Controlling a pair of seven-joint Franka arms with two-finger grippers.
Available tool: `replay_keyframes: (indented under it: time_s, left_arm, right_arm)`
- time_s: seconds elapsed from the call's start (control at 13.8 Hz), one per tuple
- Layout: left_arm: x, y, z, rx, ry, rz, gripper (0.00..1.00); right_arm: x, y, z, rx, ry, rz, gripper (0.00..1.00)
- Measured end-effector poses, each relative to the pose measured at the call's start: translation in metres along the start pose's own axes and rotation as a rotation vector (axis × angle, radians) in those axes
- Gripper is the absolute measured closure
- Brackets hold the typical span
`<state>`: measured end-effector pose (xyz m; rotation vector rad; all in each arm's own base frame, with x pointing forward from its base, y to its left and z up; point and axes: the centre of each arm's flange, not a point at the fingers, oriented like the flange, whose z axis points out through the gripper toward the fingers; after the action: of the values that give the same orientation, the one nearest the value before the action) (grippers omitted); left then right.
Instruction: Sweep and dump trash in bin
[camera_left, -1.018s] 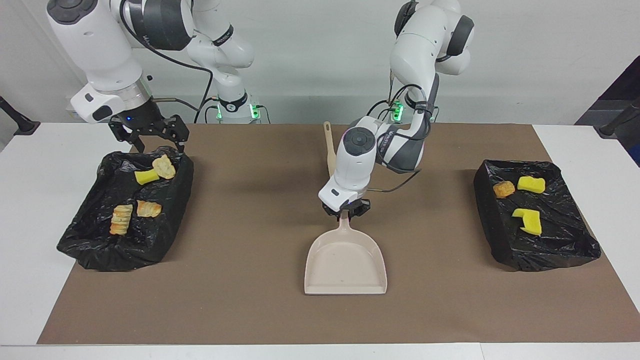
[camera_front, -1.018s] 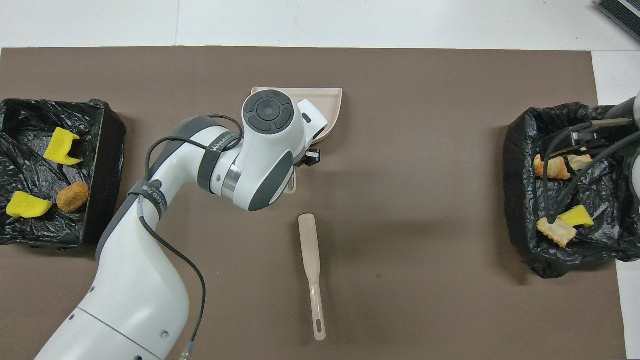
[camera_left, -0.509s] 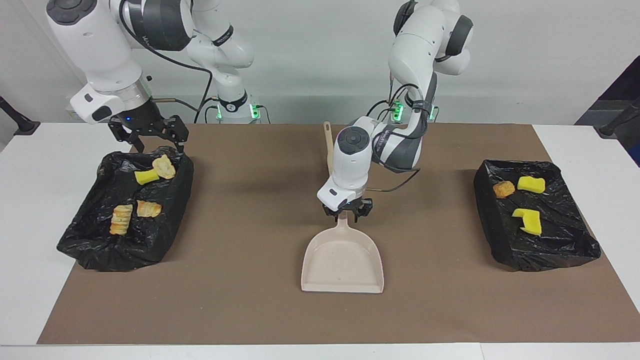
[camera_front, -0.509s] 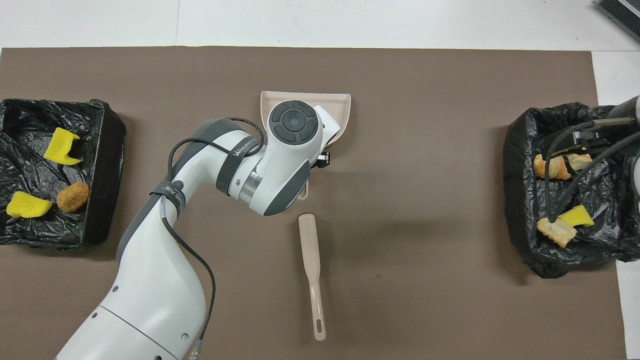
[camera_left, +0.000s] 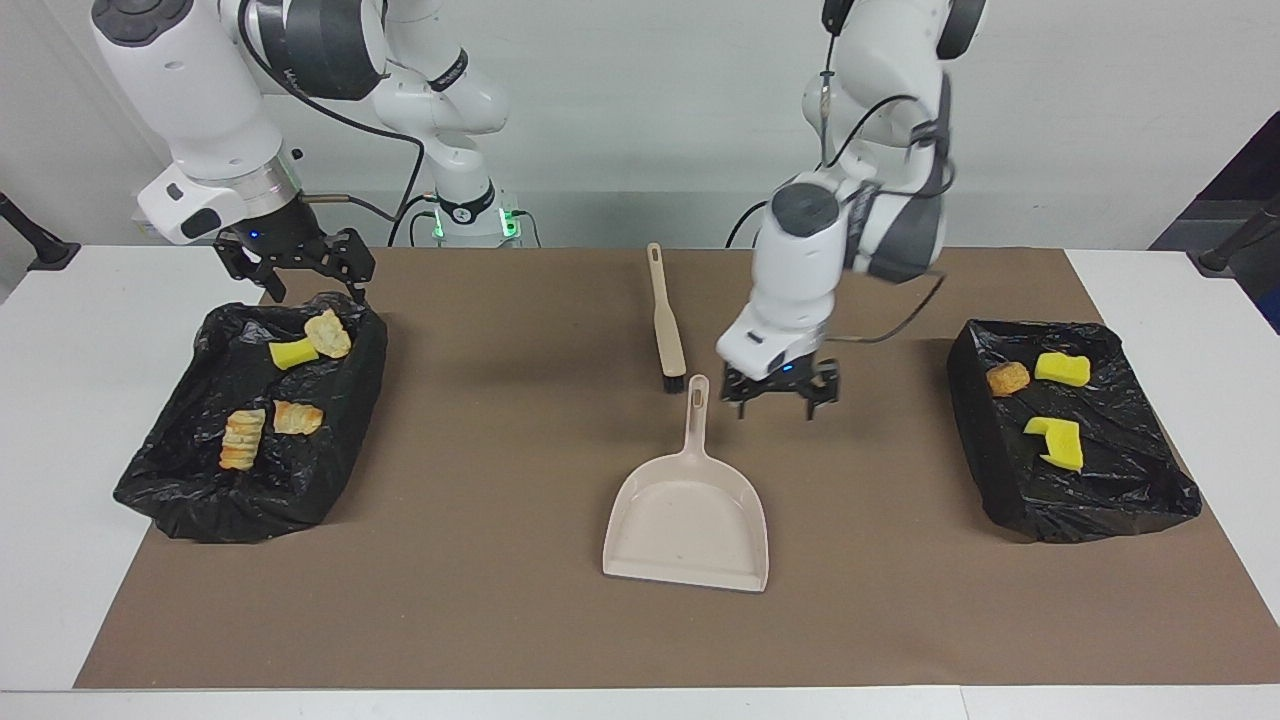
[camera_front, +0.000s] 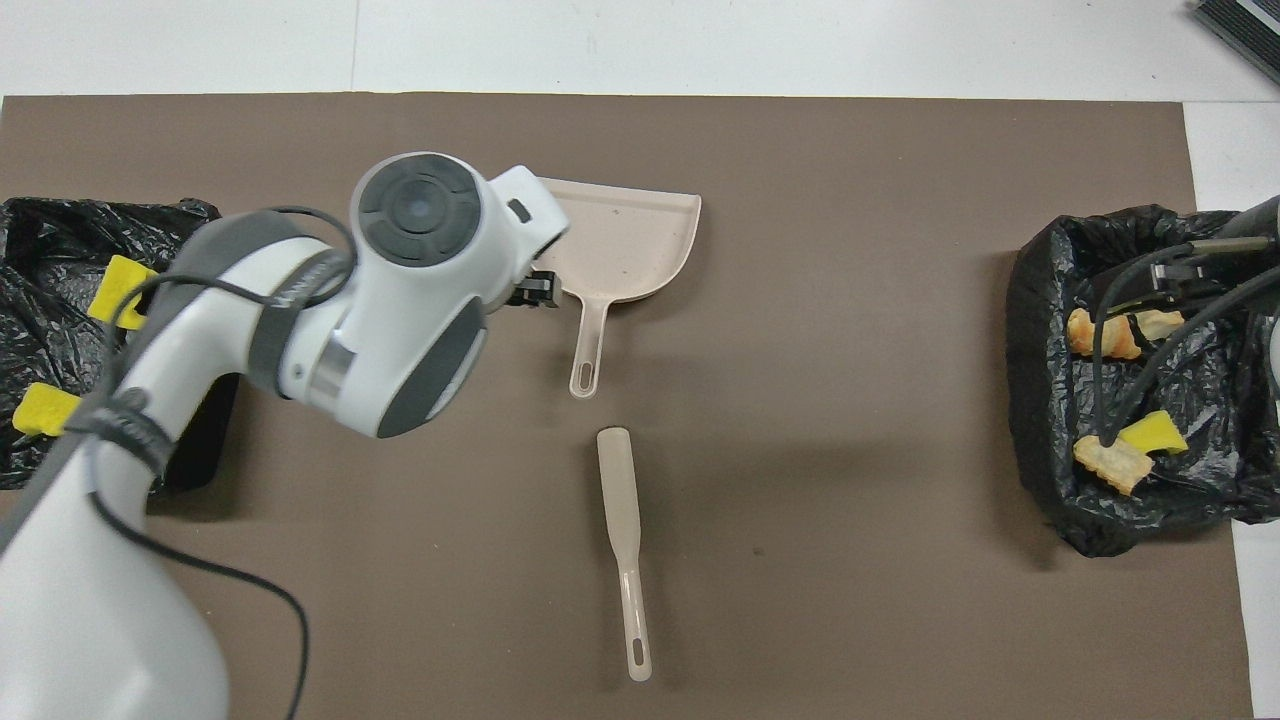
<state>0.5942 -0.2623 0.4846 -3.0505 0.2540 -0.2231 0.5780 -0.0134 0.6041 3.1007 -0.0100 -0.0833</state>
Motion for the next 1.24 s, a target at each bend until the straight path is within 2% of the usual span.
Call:
replay_keyframes:
  time_s: [0.22, 0.36, 0.73, 0.95, 1.24]
  left_arm:
    - [-0.006, -0.073, -0.06, 0.0, 0.043, 0.031, 0.0]
    - [-0.014, -0.109, -0.088, -0.029, 0.047, 0.027, 0.0]
    - [-0.033, -0.182, -0.142, -0.087, -0.027, 0.075, 0.0]
    - [-0.042, -0.198, -0.162, -0.092, -0.071, 0.095, 0.0]
    - [-0.047, -0.195, -0.181, -0.091, -0.045, 0.117, 0.0]
  right_arm:
    - [-0.008, -0.001, 0.005, -0.002, 0.001, -0.001, 0.0]
    - [-0.009, 0.0, 0.004, -0.003, 0.015, 0.001, 0.0]
    - [-0.009, 0.0, 0.003, -0.002, 0.015, 0.002, 0.0]
    - [-0.009, 0.0, 0.004, -0.002, 0.015, 0.002, 0.0]
    - [-0.009, 0.0, 0.004, -0.002, 0.015, 0.002, 0.0]
